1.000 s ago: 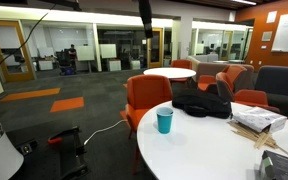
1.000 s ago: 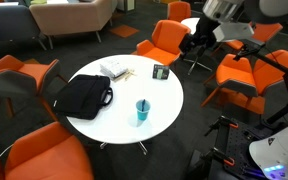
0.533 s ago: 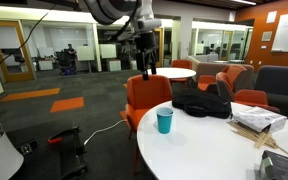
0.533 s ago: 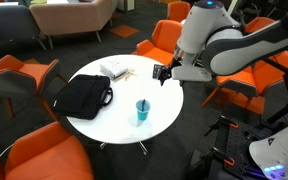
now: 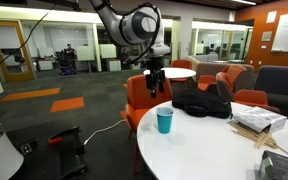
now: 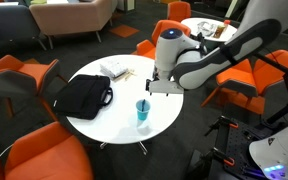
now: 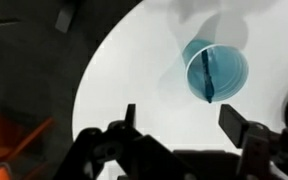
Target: Put the pen on the table
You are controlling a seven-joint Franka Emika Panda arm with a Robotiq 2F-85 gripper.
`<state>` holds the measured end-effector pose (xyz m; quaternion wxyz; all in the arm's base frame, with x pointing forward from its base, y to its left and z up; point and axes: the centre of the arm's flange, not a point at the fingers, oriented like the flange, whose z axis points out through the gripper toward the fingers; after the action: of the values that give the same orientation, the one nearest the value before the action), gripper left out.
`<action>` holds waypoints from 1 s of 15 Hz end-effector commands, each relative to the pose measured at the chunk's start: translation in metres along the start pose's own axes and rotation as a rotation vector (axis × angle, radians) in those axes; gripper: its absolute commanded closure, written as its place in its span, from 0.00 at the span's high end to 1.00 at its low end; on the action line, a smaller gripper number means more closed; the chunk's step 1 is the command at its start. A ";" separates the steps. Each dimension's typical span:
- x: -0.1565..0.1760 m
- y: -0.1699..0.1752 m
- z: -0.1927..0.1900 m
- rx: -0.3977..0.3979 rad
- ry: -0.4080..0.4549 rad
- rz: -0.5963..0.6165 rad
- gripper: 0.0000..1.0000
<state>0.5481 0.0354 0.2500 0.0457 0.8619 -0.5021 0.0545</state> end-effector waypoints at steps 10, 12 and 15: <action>-0.005 -0.078 0.076 -0.031 0.077 0.030 0.76; -0.007 -0.085 0.082 -0.028 0.077 0.026 0.72; -0.011 -0.092 0.089 -0.024 0.074 0.027 0.47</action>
<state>0.6185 0.0744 0.1640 0.0806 0.8611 -0.4970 0.0705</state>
